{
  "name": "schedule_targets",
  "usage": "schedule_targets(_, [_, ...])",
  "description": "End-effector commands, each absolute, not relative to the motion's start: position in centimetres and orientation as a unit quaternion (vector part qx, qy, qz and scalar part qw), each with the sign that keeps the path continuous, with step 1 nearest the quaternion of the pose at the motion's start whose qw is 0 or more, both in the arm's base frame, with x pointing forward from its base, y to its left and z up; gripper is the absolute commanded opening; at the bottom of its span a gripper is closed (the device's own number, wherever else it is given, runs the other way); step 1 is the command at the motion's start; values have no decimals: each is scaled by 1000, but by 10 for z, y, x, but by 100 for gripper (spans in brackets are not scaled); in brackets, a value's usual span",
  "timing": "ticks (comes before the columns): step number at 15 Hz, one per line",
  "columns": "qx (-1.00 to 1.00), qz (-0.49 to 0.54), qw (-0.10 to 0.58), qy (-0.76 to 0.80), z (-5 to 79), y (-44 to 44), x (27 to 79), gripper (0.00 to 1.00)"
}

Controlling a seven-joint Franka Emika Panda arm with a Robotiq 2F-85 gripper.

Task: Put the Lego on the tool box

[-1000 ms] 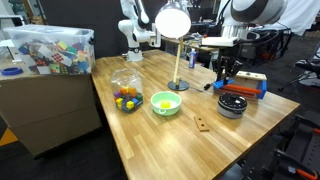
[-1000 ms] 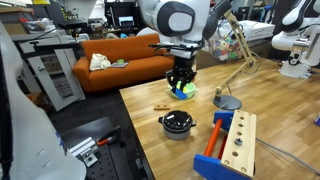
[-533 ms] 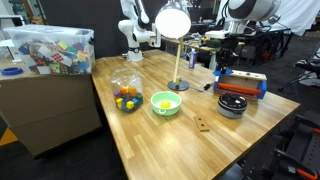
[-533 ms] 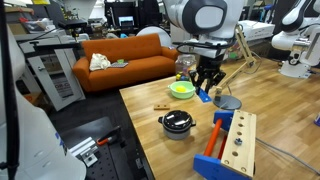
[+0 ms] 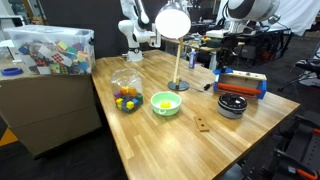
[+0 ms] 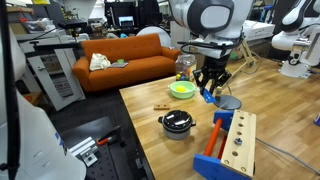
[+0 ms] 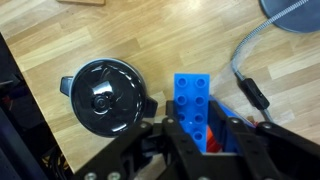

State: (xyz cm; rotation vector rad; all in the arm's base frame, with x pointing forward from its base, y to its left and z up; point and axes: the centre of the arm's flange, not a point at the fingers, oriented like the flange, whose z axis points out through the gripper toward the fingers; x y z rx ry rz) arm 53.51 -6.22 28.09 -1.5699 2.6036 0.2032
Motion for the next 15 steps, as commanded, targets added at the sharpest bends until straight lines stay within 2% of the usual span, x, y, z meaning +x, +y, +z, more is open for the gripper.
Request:
schedule_targets(1, [-502,74,47,861,279,-62,547,10])
schedule_targets(7, [-402,65,62,911,278,-106,589,10])
schedule_targets(15, [-314,70,67,945,264,-152,582,10])
